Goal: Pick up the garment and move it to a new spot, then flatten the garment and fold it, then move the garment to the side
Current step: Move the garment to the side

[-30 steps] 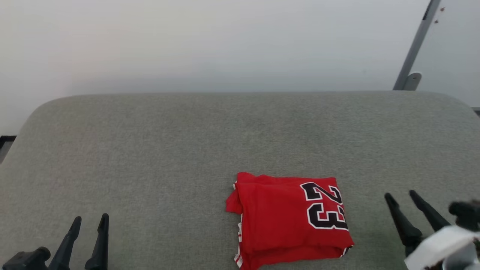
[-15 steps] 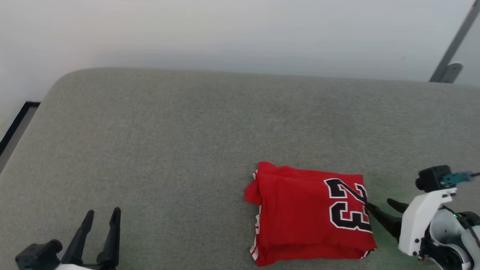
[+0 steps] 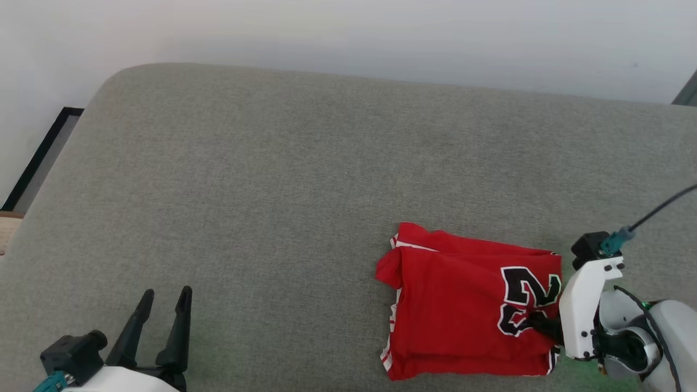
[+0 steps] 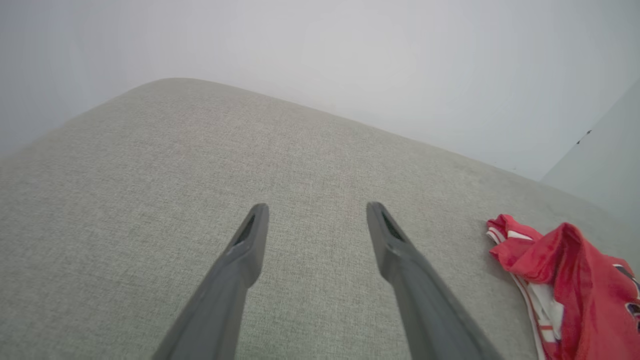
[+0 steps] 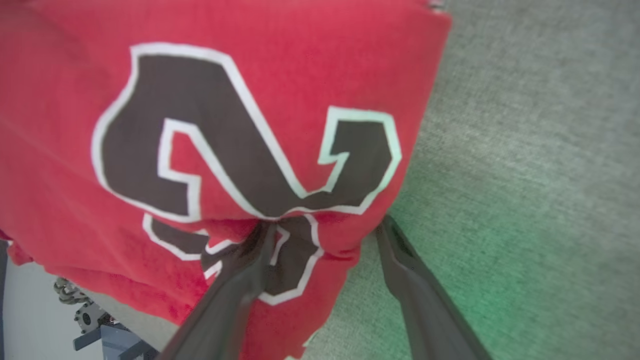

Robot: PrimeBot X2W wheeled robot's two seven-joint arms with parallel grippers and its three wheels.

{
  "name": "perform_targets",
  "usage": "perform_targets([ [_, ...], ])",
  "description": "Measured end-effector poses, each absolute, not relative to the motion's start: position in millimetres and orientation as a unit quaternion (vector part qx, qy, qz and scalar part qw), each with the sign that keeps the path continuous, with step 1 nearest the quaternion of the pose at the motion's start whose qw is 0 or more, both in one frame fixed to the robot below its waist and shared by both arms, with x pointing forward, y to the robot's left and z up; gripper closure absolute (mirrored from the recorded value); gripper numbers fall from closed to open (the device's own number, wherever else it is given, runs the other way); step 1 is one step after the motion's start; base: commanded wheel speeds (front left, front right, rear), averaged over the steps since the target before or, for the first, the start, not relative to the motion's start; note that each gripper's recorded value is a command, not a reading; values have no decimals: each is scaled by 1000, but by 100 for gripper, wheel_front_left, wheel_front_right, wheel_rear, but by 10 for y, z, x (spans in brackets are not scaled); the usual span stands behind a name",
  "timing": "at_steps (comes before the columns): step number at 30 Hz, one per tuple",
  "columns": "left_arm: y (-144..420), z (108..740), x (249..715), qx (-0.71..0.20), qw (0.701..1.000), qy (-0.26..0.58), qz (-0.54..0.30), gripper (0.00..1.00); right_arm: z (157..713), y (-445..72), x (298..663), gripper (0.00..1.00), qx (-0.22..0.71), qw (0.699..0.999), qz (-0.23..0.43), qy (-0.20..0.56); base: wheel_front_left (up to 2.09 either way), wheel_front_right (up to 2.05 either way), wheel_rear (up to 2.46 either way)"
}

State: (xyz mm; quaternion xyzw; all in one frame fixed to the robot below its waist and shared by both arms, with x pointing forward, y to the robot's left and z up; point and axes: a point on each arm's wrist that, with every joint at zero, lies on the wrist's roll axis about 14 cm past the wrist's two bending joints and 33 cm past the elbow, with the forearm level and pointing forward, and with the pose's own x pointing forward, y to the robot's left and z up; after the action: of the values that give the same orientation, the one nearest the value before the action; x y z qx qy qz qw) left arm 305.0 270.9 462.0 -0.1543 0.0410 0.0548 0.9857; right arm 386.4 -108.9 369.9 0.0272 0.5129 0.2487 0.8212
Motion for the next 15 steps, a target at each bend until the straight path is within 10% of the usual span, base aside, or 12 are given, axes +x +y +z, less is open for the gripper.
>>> perform_targets([
  [2,2718,4607,3037,-157,985,43,58,0,3668,-1068,3862,9,16,814,252,523,0,0,0],
  [3,2721,4600,3032,-157,985,44,59,0,3660,-1054,3861,90,13,811,254,526,0,0,0],
  [4,2725,4594,3028,-158,985,45,60,0,3659,-1041,3866,100,8,810,256,527,0,0,0],
  [15,2671,4647,3256,-167,984,39,42,0,3955,-1191,4170,100,-9,847,251,469,0,0,0],
])
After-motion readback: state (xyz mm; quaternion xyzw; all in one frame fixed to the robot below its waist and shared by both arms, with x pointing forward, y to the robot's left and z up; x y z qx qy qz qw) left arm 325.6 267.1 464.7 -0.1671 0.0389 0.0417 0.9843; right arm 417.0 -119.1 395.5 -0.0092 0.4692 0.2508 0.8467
